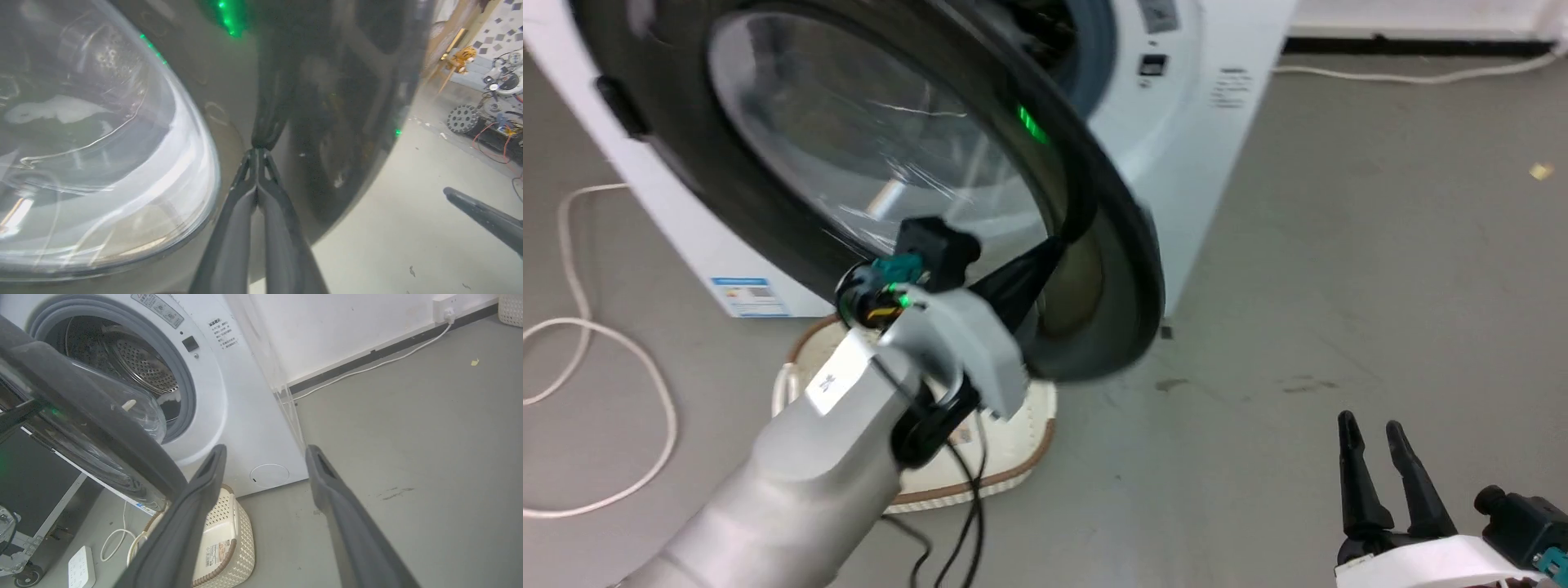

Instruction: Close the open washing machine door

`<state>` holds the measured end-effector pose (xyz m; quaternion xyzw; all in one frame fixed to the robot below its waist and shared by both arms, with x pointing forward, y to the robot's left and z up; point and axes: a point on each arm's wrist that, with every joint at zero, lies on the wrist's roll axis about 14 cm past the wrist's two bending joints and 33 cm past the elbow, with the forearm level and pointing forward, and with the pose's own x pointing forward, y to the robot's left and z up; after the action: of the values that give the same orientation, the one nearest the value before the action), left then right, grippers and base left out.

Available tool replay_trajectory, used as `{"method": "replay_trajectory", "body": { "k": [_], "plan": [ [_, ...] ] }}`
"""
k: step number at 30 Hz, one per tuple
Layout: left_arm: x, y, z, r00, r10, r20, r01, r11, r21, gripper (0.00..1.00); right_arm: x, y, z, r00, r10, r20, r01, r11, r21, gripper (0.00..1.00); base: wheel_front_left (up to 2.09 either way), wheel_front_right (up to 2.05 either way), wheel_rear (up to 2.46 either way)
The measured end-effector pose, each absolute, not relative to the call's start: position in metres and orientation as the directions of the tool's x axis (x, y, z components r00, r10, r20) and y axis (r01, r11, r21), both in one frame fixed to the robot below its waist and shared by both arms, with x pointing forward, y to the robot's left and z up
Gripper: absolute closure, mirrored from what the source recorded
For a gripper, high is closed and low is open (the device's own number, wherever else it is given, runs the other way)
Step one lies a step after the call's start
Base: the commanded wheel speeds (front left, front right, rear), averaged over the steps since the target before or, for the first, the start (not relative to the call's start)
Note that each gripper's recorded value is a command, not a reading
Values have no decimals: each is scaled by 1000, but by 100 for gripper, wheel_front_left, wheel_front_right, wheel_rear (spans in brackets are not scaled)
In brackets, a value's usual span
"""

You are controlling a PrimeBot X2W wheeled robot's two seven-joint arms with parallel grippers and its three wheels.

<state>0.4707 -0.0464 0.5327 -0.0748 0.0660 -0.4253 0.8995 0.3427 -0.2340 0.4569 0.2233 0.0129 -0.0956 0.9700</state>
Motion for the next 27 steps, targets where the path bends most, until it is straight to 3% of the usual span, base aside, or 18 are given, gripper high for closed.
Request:
{"method": "replay_trajectory", "body": {
  "k": [5,12,20,23,27],
  "plan": [
    [484,-68,541,630,-777,-11,759,618,-206,100,339,-241,453,976,-203,-84,219,879,424,0,0,0,0],
    [498,-45,564,708,-703,68,697,681,-225,100,346,-230,459,984,-165,-60,175,883,436,0,0,0,0],
    [521,65,646,870,-402,287,472,847,-245,100,356,-210,478,995,-99,5,87,895,438,0,0,0,0],
    [509,122,679,888,-243,390,350,907,-233,100,355,-201,483,997,-71,21,54,897,438,0,0,0,0],
    [478,167,676,896,-124,425,218,959,-180,100,353,-192,488,998,-41,38,20,897,441,0,0,0,0]
  ]
}}
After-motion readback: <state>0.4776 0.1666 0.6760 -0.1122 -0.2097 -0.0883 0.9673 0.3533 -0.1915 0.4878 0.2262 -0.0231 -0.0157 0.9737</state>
